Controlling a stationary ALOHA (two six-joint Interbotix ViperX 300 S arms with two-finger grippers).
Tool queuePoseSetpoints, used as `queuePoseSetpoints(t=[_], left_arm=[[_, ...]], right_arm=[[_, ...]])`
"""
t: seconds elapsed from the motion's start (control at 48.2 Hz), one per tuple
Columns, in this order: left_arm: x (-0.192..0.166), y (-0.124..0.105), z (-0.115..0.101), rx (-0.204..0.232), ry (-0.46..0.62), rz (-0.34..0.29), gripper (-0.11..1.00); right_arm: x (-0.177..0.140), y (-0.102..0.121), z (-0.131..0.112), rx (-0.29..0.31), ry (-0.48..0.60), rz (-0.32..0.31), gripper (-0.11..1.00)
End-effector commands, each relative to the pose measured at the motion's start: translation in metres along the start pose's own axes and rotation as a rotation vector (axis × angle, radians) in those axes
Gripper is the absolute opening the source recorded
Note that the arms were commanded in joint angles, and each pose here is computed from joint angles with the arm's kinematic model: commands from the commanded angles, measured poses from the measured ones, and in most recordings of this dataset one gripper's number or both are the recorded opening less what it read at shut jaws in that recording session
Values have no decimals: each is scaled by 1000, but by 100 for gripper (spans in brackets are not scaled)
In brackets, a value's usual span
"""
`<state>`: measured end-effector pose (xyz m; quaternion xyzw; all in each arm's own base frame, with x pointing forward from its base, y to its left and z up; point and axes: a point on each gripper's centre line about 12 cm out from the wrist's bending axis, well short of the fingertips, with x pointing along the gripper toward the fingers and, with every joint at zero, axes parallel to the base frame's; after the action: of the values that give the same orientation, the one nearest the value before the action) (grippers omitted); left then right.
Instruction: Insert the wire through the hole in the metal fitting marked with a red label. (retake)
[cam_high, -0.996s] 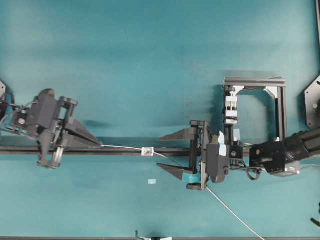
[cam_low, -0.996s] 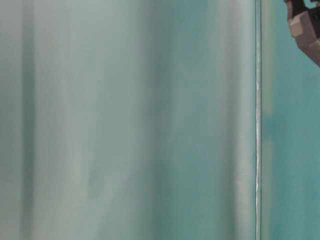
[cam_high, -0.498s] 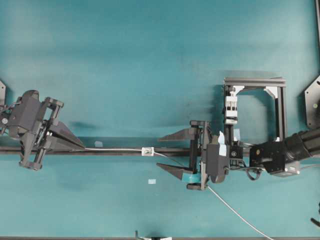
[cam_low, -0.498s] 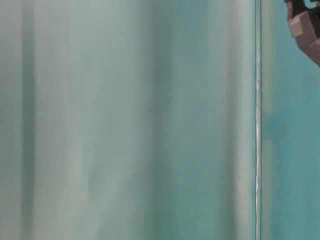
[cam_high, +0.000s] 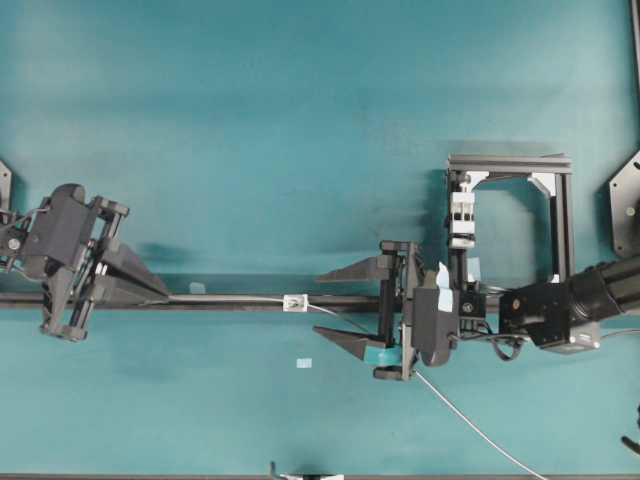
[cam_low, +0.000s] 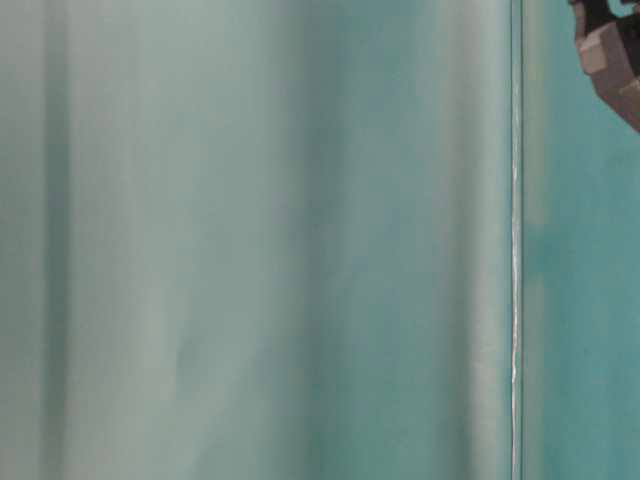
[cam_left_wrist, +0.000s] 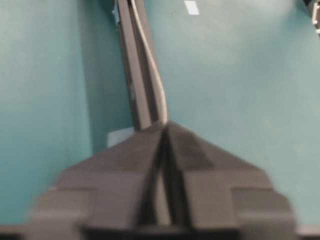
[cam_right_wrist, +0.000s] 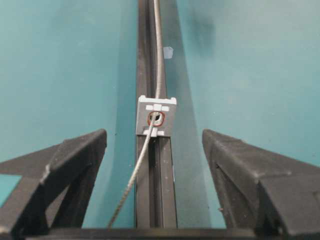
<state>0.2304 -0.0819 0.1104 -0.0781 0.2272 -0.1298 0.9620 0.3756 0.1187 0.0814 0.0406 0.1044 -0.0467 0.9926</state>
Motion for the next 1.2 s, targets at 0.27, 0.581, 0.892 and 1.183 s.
queuePoseSetpoints(t=[0.27,0.581,0.892,1.183], left_arm=[[4,3,7,-78,-8,17,57],[3,10,13,-79,-30,41,79],[-1,23,22,-63,-64,84,79],[-7,37,30,-31,-93,139,79]], right_arm=[[-1,5,18,22,-46,12,87],[-7,3,26,28,-58,15,87],[-20,-8,37,40,-71,5,87],[-31,-30,46,47,-78,-34,87]])
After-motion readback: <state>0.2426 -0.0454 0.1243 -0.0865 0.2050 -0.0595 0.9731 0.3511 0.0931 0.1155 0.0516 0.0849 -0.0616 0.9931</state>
